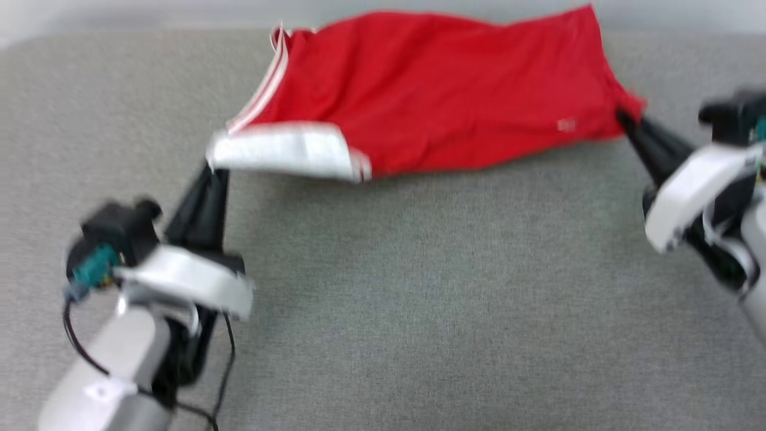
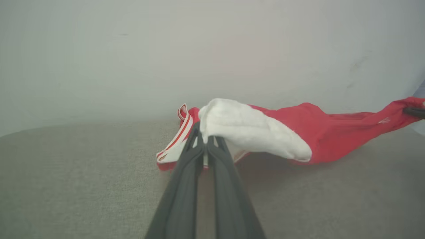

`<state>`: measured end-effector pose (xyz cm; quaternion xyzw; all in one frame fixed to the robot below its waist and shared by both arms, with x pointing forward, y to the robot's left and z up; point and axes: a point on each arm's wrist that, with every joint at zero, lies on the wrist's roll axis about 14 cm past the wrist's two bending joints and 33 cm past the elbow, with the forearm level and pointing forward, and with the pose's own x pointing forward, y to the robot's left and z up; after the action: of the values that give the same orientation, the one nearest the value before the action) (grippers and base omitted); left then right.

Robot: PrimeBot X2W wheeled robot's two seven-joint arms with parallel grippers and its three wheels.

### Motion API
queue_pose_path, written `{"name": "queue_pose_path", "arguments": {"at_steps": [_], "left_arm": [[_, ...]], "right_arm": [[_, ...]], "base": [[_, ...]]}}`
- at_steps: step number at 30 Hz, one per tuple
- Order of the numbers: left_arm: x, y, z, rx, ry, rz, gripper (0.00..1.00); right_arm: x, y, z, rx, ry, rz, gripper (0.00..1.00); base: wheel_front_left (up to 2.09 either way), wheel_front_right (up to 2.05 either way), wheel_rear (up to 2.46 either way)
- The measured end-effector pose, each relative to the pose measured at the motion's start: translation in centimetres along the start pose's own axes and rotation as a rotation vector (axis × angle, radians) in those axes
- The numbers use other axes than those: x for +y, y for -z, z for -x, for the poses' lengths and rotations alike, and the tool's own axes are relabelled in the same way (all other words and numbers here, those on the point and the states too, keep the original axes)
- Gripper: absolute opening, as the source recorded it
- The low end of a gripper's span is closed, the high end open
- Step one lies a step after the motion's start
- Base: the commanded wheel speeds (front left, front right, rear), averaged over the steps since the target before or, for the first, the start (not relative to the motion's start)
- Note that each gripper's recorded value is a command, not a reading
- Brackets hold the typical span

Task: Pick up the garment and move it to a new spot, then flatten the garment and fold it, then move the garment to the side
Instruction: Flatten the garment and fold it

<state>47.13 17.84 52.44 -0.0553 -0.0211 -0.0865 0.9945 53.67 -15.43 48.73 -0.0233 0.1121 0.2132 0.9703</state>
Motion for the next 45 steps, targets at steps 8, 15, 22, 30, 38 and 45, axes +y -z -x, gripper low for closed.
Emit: {"name": "queue_pose_path", "arguments": {"at_steps": [8, 15, 22, 30, 38, 45], "left_arm": [[-0.3, 1.8, 6.6, 0.097, -0.056, 0.068, 0.00], [-0.4, 4.2, 12.5, 0.201, -0.106, 0.160, 0.00], [-1.1, 6.2, 16.6, 0.311, -0.108, 0.232, 0.00], [-2.8, 8.9, 20.7, 0.488, -0.062, 0.309, 0.00], [-3.9, 10.2, 23.1, 0.595, -0.043, 0.367, 0.00], [-3.4, 9.9, 21.7, 0.566, -0.009, 0.305, 0.00]], "right_arm": [[0.8, 3.0, 5.8, 0.081, 0.011, -0.023, 0.00], [2.4, 5.9, 10.5, 0.153, 0.010, -0.058, 0.00], [3.0, 8.9, 14.6, 0.238, 0.027, -0.092, 0.00], [4.2, 11.6, 18.5, 0.325, 0.030, -0.159, 0.00], [4.5, 13.7, 21.3, 0.419, 0.036, -0.198, 0.00], [4.6, 13.1, 20.8, 0.400, 0.040, -0.212, 0.00]], "base": [[0.00, 0.00, 0.00], [0.00, 0.00, 0.00], [0.00, 0.00, 0.00], [0.00, 0.00, 0.00], [0.00, 0.00, 0.00], [0.00, 0.00, 0.00]]}}
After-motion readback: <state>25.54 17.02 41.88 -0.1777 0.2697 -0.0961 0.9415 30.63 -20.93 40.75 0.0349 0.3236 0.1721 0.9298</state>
